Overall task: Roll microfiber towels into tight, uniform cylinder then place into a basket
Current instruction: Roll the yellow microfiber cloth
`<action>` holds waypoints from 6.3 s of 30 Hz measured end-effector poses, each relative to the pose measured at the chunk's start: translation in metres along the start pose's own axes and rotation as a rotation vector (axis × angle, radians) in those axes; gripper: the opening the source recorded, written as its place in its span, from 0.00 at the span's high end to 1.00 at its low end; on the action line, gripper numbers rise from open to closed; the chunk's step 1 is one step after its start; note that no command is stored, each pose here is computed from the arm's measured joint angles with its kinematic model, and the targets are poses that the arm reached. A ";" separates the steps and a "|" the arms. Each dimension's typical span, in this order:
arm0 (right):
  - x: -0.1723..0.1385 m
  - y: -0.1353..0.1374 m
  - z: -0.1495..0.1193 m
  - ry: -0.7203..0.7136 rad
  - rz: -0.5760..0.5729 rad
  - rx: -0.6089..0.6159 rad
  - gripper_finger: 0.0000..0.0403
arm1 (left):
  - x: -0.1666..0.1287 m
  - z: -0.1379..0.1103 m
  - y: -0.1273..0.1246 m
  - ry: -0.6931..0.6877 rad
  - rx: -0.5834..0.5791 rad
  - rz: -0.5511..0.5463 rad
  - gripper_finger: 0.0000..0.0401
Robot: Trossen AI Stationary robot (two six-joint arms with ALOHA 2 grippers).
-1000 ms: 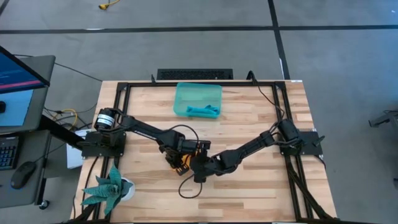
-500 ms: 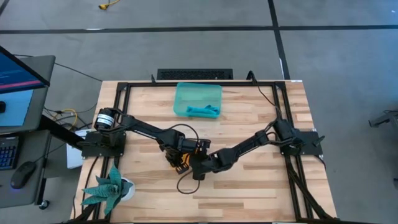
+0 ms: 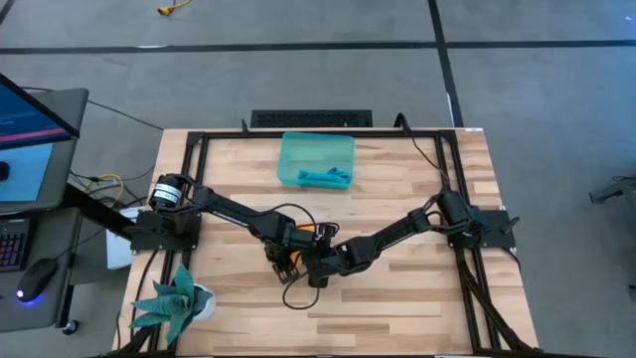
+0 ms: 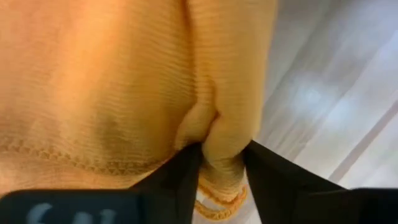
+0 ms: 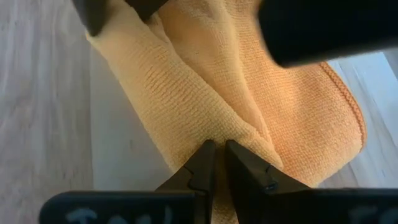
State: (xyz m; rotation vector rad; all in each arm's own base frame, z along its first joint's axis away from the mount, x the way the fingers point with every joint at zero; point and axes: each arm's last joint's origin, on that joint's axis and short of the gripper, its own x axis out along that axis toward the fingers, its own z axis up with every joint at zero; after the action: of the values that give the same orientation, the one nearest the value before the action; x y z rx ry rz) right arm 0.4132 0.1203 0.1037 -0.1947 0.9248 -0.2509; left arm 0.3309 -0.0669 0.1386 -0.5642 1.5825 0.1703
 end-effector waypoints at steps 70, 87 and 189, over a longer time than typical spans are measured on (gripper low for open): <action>-0.002 0.003 0.000 0.026 0.041 0.017 0.84 | 0.038 -0.054 -0.020 -0.623 0.136 0.438 0.64; -0.032 -0.013 -0.002 0.163 0.033 -0.035 0.78 | 0.040 -0.051 -0.026 -0.664 0.030 0.318 0.64; -0.005 -0.031 -0.033 0.039 0.082 -0.056 0.94 | -0.001 -0.088 -0.089 -0.686 0.495 0.620 0.64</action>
State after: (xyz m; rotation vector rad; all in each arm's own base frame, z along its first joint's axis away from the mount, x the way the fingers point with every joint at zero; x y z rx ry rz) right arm 0.3798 0.0906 0.0967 -0.2040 0.9768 -0.1536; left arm 0.2921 -0.1822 0.1686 0.3647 1.0160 0.3766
